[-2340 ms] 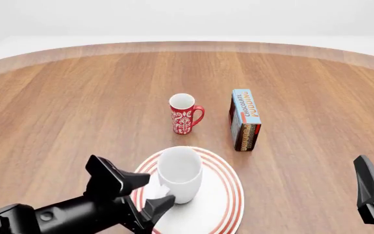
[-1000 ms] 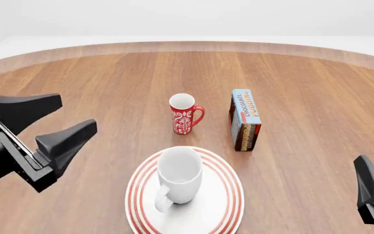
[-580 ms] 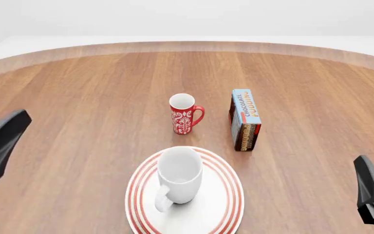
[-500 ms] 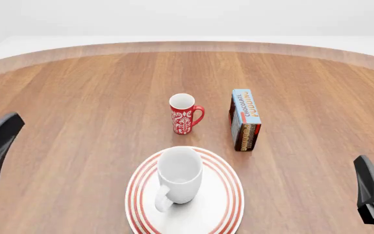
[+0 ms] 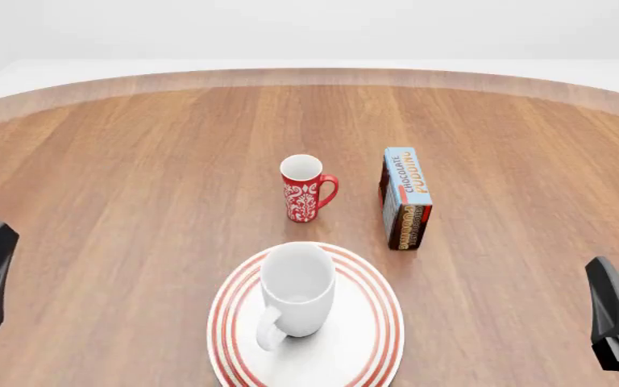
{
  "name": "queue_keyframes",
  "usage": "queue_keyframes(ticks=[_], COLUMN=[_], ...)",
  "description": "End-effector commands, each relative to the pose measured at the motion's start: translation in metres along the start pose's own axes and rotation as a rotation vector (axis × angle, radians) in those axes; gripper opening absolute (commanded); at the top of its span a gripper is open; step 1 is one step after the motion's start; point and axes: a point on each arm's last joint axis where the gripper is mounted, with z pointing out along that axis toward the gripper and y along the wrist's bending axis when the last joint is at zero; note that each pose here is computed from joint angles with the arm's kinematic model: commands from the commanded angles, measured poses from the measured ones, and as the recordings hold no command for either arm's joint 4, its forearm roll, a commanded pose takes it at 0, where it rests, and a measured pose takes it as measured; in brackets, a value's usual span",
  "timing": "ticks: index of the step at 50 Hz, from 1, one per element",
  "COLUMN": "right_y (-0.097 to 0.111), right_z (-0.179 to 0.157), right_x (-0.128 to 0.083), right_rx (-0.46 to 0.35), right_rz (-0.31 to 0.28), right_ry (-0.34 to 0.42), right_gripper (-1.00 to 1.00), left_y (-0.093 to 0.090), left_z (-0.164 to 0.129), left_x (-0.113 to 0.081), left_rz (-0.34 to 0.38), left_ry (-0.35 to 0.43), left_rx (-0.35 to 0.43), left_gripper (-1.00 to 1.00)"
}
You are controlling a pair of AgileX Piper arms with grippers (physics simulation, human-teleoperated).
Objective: Pick up the white mug and put it on the plate, and put the chocolate pudding to the right of the plate.
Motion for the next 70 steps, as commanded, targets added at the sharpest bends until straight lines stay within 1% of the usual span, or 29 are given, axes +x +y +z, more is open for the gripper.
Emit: queue_keyframes(ticks=[1,4,8,13,14,22,28,43,70], right_y=[0.000,0.000,0.000,0.000,0.000,0.000,0.000,0.000,0.001], right_z=[0.000,0.000,0.000,0.000,0.000,0.000,0.000,0.000,0.000], right_x=[0.000,0.000,0.000,0.000,0.000,0.000,0.000,-0.001,-0.001], right_rx=[0.001,0.001,0.001,0.001,0.001,0.001,0.001,-0.001,-0.024], right_rz=[0.000,0.000,-0.001,-0.001,-0.002,-0.005,-0.011,-0.026,-0.075], right_ry=[0.000,0.000,0.000,0.000,-0.001,-0.002,-0.003,-0.004,0.003], right_gripper=[1.00,1.00,1.00,1.00,1.00,1.00,1.00,1.00,1.00], left_y=[0.005,0.007,0.008,0.009,0.010,0.011,0.010,0.010,0.009], left_z=[-0.002,-0.005,-0.005,-0.005,-0.006,-0.005,-0.006,-0.006,-0.006], left_x=[0.024,0.030,0.030,0.029,0.030,0.036,0.034,0.034,0.032], left_rz=[-0.030,-0.027,-0.015,-0.019,-0.022,-0.023,-0.029,-0.029,-0.040], left_ry=[-0.026,-0.025,-0.040,-0.051,-0.063,-0.072,-0.089,-0.102,-0.133], left_rx=[-0.105,-0.134,-0.151,-0.170,-0.187,-0.204,-0.196,-0.185,-0.178], left_gripper=[1.00,1.00,1.00,1.00,1.00,1.00,1.00,1.00,1.00])
